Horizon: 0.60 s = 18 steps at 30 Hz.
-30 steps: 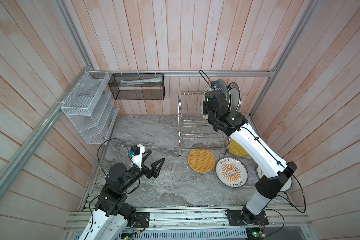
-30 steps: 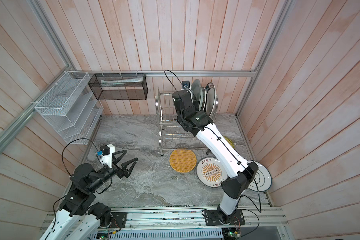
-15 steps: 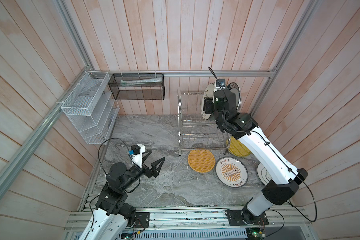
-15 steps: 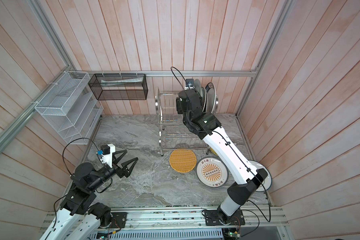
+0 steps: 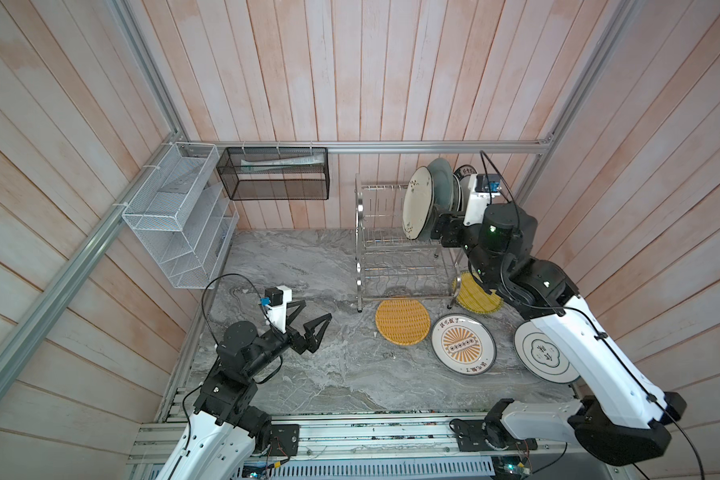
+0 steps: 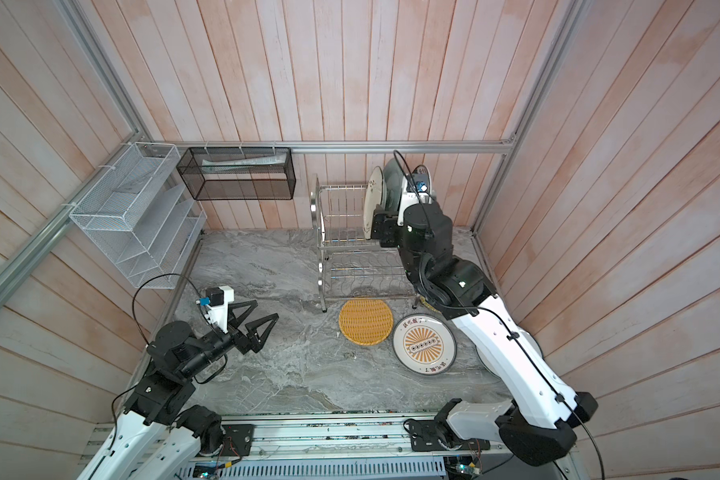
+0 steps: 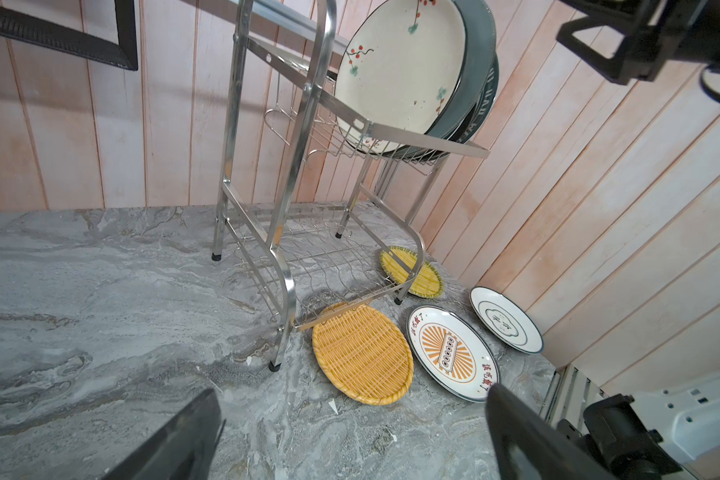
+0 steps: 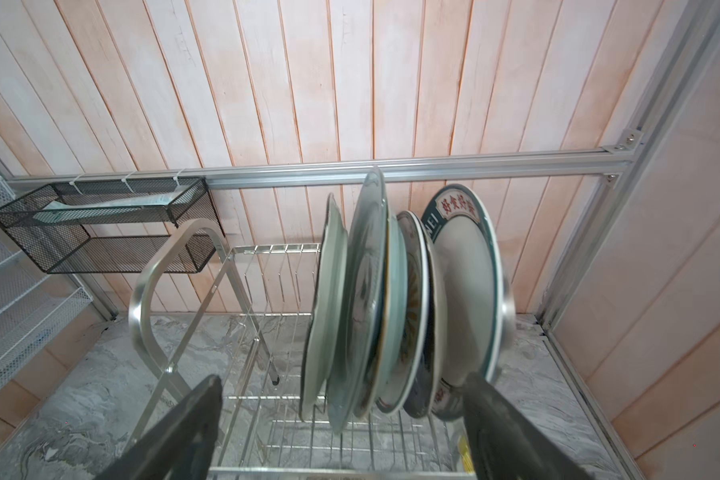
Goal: Load the plates into the dish rack
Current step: 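Open the right gripper and pull it back from the rack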
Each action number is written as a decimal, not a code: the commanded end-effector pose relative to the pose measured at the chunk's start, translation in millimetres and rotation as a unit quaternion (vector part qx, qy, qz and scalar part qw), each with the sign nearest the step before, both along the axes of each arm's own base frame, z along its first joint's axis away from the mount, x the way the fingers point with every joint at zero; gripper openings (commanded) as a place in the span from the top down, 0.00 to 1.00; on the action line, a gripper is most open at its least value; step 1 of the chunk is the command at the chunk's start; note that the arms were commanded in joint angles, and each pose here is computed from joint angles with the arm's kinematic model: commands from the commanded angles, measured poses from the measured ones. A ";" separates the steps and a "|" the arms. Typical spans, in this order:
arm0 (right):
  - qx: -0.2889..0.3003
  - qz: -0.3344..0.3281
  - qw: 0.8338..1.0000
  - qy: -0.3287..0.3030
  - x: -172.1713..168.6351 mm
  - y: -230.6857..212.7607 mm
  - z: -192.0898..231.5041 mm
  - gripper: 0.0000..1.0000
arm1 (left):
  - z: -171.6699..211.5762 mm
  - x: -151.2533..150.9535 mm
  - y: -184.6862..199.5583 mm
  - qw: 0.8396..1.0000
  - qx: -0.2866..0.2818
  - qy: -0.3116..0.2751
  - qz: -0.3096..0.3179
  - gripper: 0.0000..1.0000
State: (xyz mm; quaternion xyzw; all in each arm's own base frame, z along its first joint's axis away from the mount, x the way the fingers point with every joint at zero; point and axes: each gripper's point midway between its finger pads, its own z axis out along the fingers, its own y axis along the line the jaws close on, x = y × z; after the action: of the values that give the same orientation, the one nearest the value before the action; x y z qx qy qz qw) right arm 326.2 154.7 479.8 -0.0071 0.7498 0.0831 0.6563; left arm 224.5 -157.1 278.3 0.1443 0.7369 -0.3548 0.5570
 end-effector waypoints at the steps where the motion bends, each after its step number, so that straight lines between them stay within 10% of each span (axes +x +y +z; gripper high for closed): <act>1: 0.027 -0.022 0.999 -0.001 -21.0 -29.0 -11.9 0.06 | 1.7 8.0 2.6 0.999 -0.018 0.032 0.019 0.00; 9: 0.079 -0.080 0.993 0.044 -60.3 -91.9 -94.0 0.04 | -21.4 29.8 -8.5 0.991 -0.056 0.112 0.043 0.00; 18: 0.099 -0.088 0.978 0.161 -36.1 -109.1 -233.0 0.06 | -56.5 43.5 -72.0 0.989 0.034 0.138 0.052 0.00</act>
State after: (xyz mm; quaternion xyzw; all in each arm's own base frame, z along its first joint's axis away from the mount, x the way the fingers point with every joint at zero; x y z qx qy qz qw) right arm 281.0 36.4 263.9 0.1329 0.8273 0.0477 0.5437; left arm 248.4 -226.2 201.7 0.1009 0.8355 -0.3417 0.4183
